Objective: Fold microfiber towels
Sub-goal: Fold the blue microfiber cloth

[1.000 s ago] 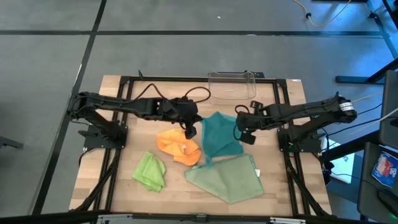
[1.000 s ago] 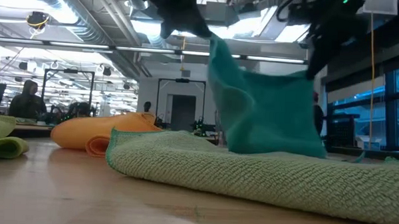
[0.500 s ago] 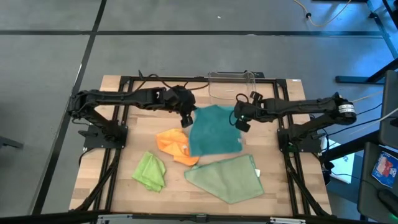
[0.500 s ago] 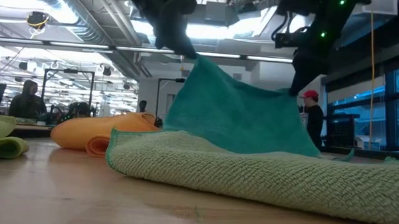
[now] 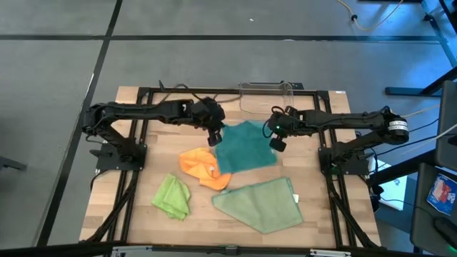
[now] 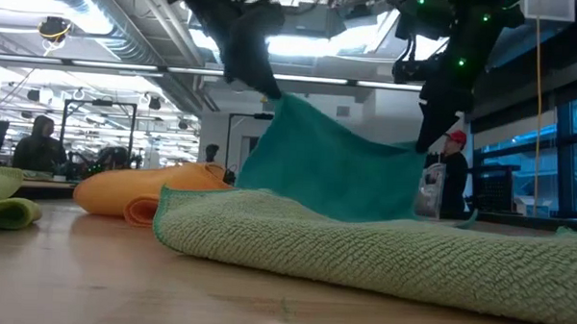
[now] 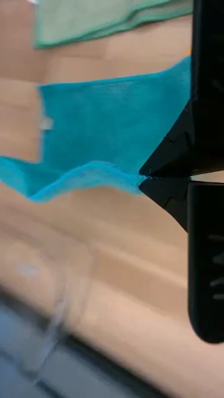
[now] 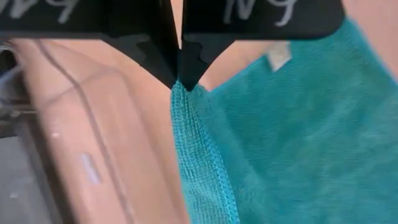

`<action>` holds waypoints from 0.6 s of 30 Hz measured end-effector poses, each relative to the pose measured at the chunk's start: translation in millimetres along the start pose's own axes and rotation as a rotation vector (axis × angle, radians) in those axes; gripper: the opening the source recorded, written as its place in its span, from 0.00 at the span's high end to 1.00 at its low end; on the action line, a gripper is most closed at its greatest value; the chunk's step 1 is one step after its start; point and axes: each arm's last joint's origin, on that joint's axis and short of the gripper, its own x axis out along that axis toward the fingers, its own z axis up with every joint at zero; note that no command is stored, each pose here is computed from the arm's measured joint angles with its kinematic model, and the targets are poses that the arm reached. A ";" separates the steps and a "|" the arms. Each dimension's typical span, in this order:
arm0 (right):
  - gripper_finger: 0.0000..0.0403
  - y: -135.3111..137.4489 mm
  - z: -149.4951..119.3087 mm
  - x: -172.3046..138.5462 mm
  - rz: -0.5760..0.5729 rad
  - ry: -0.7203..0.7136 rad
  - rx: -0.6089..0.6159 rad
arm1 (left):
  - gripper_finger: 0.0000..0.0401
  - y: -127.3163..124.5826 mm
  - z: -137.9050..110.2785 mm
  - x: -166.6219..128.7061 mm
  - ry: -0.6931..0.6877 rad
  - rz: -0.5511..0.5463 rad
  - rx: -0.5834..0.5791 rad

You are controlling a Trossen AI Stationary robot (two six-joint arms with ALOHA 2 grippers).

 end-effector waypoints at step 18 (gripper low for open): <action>0.99 17.8 -10.7 -5.3 0.218 0.103 -0.040 | 1.00 -63.4 -16.3 6.6 0.082 -0.080 -0.031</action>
